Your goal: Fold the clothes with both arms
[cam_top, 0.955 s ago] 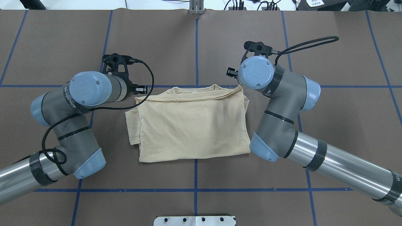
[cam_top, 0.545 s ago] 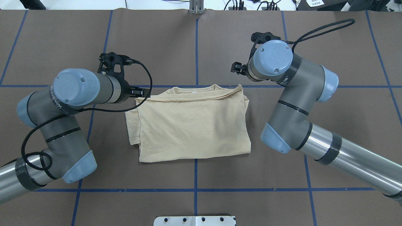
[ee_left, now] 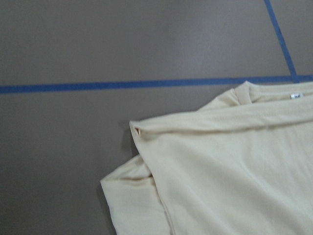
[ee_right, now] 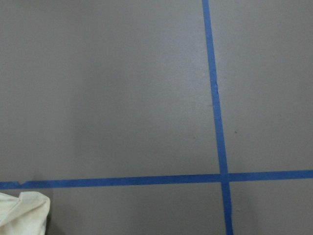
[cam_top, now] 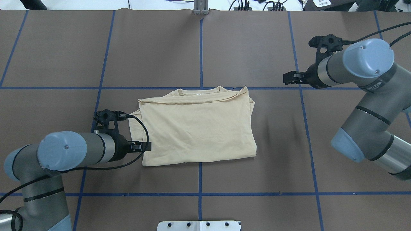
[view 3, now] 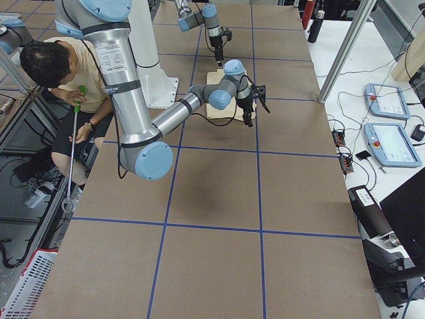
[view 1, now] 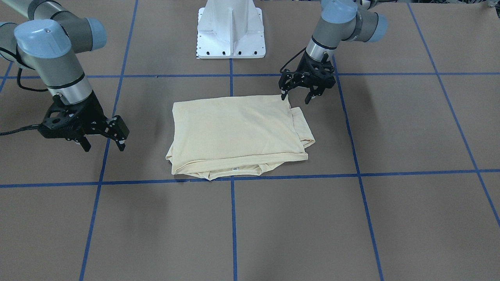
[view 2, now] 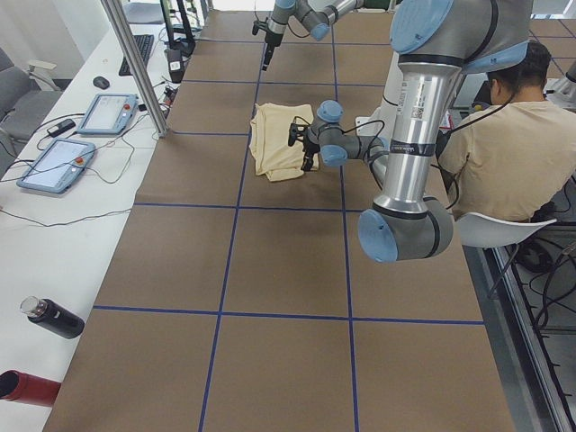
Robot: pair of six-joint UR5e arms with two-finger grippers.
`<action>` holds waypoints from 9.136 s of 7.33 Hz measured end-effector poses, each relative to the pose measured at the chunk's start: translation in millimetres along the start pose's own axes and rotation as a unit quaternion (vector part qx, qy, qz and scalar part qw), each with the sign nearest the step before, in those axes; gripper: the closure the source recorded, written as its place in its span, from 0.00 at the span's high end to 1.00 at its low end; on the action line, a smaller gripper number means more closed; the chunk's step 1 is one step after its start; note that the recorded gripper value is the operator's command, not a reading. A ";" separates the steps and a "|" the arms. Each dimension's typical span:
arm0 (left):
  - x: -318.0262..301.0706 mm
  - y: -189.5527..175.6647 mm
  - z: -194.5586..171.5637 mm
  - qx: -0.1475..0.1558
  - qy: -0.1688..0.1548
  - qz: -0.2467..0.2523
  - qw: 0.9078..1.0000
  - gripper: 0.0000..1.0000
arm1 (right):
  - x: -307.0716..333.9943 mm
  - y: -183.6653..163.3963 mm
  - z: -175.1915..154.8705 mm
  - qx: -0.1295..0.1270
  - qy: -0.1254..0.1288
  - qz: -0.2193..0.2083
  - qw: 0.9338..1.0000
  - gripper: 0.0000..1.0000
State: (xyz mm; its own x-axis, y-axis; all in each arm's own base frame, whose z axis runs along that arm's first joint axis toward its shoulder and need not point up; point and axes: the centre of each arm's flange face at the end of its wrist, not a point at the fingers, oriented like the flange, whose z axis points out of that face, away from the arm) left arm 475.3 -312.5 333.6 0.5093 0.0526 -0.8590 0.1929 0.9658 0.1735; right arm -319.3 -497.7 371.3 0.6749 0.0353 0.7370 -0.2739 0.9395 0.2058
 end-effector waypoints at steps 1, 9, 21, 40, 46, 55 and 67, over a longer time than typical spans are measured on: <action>4.6 19.4 6.5 -0.010 0.001 -0.006 1.000 0.58 | 10.9 -1.4 -0.9 -0.002 0.000 -0.006 1.000 1.00; 13.4 44.3 17.1 -0.030 0.003 0.000 1.000 0.55 | 14.1 -3.2 -3.0 0.002 -0.001 -0.011 1.000 1.00; 21.3 32.6 32.4 -0.022 -0.004 0.004 1.000 0.00 | 15.5 -3.0 -0.7 0.000 0.001 -0.010 1.000 1.00; -62.4 -387.5 57.9 0.139 -0.123 0.170 0.968 1.00 | -87.7 15.5 11.6 0.004 -0.026 0.049 0.998 1.00; -83.2 -366.8 52.7 0.143 -0.103 0.178 0.968 1.00 | -302.5 90.8 65.2 0.043 0.014 0.181 0.983 0.41; -83.3 -366.4 53.2 0.143 -0.104 0.178 0.968 1.00 | -330.1 121.4 102.4 0.032 0.045 0.168 0.984 0.04; -67.8 -348.8 60.1 0.139 -0.088 0.165 0.973 1.00 | -223.7 205.8 51.9 0.028 0.019 0.125 0.992 1.00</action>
State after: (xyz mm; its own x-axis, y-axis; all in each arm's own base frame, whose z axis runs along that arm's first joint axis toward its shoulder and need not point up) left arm 423.9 -668.2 360.2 0.7124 0.2802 -0.6435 0.2013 0.7968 0.5697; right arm -562.2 -330.0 282.2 0.6065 0.2785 0.7447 -0.4721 0.8798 0.0555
